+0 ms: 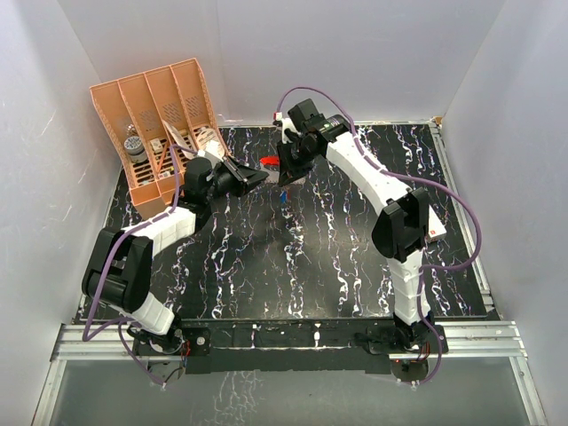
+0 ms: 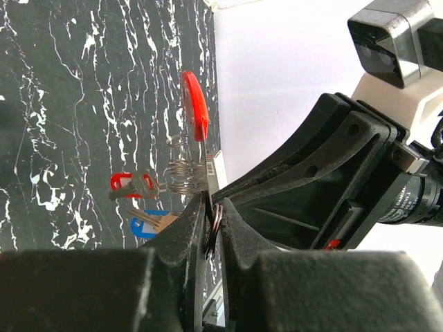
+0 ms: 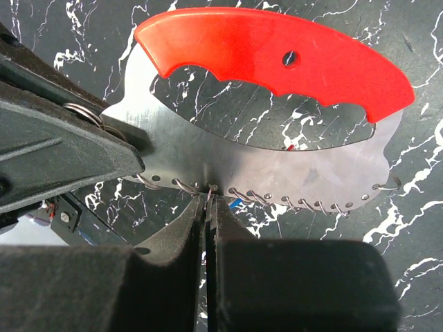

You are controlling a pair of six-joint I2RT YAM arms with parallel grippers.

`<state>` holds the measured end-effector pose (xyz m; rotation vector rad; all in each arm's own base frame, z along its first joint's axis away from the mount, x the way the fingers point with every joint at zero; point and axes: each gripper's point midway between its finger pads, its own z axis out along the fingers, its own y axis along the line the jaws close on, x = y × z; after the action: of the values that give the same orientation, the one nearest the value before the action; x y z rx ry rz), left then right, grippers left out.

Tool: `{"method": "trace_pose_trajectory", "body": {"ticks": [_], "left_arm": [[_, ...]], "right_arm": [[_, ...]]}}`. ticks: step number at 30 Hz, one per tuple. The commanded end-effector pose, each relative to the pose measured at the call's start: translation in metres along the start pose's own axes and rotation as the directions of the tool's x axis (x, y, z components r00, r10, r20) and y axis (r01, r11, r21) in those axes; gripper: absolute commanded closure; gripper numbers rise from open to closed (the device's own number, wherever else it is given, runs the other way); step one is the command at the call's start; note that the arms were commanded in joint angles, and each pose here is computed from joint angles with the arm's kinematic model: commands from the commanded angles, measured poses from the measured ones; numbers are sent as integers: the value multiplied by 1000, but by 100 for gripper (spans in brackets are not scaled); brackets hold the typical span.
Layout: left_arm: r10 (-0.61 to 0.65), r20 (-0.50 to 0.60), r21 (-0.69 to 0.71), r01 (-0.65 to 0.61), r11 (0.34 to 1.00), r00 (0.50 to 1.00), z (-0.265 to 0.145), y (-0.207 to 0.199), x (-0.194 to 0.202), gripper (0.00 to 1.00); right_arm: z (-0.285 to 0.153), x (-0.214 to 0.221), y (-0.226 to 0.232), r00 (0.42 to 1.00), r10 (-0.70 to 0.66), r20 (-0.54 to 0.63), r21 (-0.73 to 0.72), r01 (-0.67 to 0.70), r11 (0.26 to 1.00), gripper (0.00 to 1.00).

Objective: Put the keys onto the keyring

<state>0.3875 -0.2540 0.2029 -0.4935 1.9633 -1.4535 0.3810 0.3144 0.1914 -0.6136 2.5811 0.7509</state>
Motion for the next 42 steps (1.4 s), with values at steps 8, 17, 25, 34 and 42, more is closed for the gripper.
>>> {"method": "trace_pose_trajectory", "body": {"ticks": [8, 17, 25, 34, 42], "left_arm": [[80, -25, 152, -75, 985, 996, -2, -50, 4, 100], [74, -30, 132, -69, 989, 997, 3, -51, -1, 100], [52, -50, 139, -44, 989, 997, 15, -56, -6, 92], [54, -16, 108, -52, 993, 998, 18, -76, -31, 64], [79, 152, 12, -82, 997, 985, -19, -86, -74, 52]], "right_arm": [[3, -3, 24, 1000, 15, -11, -104, -16, 994, 100], [-1, -17, 36, 996, 92, 0, -190, -91, 978, 100], [-11, -18, 49, 984, 172, -40, -269, -177, 947, 100], [-31, -33, 57, 951, 305, -53, -369, -302, 879, 100], [-48, -55, 65, 923, 385, 18, -486, -329, 810, 100]]}}
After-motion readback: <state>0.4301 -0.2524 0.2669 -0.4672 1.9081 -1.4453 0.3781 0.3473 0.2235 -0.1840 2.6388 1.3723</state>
